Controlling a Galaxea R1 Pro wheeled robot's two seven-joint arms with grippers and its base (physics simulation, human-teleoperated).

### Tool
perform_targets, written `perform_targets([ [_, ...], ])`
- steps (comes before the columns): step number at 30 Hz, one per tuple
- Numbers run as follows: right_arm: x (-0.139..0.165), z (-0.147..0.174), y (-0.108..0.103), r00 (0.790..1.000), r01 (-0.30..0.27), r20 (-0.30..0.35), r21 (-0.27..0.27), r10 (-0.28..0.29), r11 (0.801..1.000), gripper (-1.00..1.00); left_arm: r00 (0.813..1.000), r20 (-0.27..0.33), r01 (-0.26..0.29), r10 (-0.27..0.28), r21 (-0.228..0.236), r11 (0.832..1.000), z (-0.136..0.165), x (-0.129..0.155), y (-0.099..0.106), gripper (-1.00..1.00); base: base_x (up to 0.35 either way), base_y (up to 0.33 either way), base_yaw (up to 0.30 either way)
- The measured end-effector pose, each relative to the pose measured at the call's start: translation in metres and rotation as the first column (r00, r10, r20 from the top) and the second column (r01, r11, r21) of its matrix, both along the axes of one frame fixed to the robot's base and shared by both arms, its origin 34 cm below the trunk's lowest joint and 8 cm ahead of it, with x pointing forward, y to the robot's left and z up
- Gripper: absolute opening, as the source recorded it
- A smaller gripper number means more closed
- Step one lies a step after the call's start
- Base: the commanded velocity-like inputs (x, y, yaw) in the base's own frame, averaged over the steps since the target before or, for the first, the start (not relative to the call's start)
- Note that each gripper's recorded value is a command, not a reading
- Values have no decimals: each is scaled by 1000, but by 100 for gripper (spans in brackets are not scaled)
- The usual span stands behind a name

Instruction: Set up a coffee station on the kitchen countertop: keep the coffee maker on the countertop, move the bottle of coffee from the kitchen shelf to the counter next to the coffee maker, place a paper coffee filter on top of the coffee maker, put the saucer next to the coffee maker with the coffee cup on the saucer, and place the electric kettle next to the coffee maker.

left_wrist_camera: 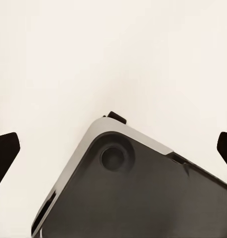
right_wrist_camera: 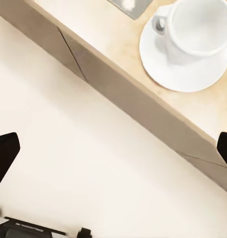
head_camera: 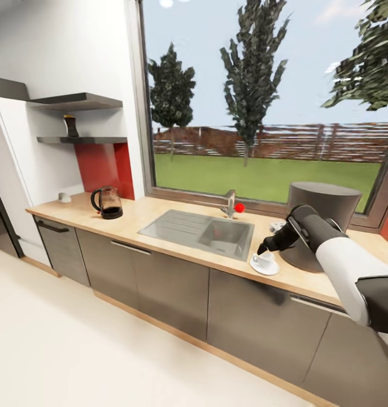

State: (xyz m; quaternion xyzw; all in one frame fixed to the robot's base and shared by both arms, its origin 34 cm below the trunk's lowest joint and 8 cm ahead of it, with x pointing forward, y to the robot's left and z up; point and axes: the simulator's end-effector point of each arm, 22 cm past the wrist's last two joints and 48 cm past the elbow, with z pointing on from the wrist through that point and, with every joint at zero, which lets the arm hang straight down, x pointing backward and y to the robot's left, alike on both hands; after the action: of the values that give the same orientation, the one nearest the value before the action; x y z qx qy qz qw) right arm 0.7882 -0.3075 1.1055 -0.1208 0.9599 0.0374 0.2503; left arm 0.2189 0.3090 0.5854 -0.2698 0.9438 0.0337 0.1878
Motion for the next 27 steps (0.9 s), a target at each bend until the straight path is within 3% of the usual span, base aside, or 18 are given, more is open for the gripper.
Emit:
perform_targets([
  [8,-12,-19,-27,997,44,-55,-13,-45,999,100,1000,2,0,0,0,1000,0,0,-1,100,-325,0,0],
  [9,-27,-43,-50,989,74,-122,-51,-80,996,100,1000,2,0,0,-1,1000,0,0,-1,100,-325,0,0],
  [11,-39,-57,-61,981,93,-167,-67,-103,993,100,1000,3,-1,1,0,1000,0,1,-1,100,-324,0,0],
  [13,-63,-82,-87,958,124,-245,-102,-146,987,100,1000,4,1,-1,1,1000,0,1,-1,100,-186,0,0],
  [14,-88,-106,-117,936,148,-300,-135,-182,980,100,1000,6,1,-1,2,1000,1,1,0,100,-55,0,0],
  [15,-104,-127,-147,934,143,-305,-160,-186,977,100,1000,6,2,-2,2,1000,1,2,0,100,-35,0,0],
  [16,-115,-142,-160,931,144,-311,-163,-189,976,100,1000,7,3,-3,3,1000,1,2,0,100,-23,0,0],
  [18,-140,-173,-182,928,127,-326,-178,-181,976,100,1000,7,3,-3,3,1000,1,2,0,100,-12,0,0],
  [20,-178,-221,-197,924,76,-355,-189,-140,979,100,1000,8,2,-2,3,1000,1,2,0,100,-4,0,0],
  [21,-189,-234,-199,921,62,-368,-189,-129,980,100,1000,8,2,-2,3,1000,1,2,0,100,-2,0,0],
  [24,-261,-309,-200,900,-32,-432,-176,-48,984,100,1000,8,2,-2,4,1000,1,2,0,100,0,0,0],
  [27,-314,-358,-195,895,-62,-446,-157,-15,986,100,1000,8,2,-2,4,1000,1,2,0,100,0,0,0],
])
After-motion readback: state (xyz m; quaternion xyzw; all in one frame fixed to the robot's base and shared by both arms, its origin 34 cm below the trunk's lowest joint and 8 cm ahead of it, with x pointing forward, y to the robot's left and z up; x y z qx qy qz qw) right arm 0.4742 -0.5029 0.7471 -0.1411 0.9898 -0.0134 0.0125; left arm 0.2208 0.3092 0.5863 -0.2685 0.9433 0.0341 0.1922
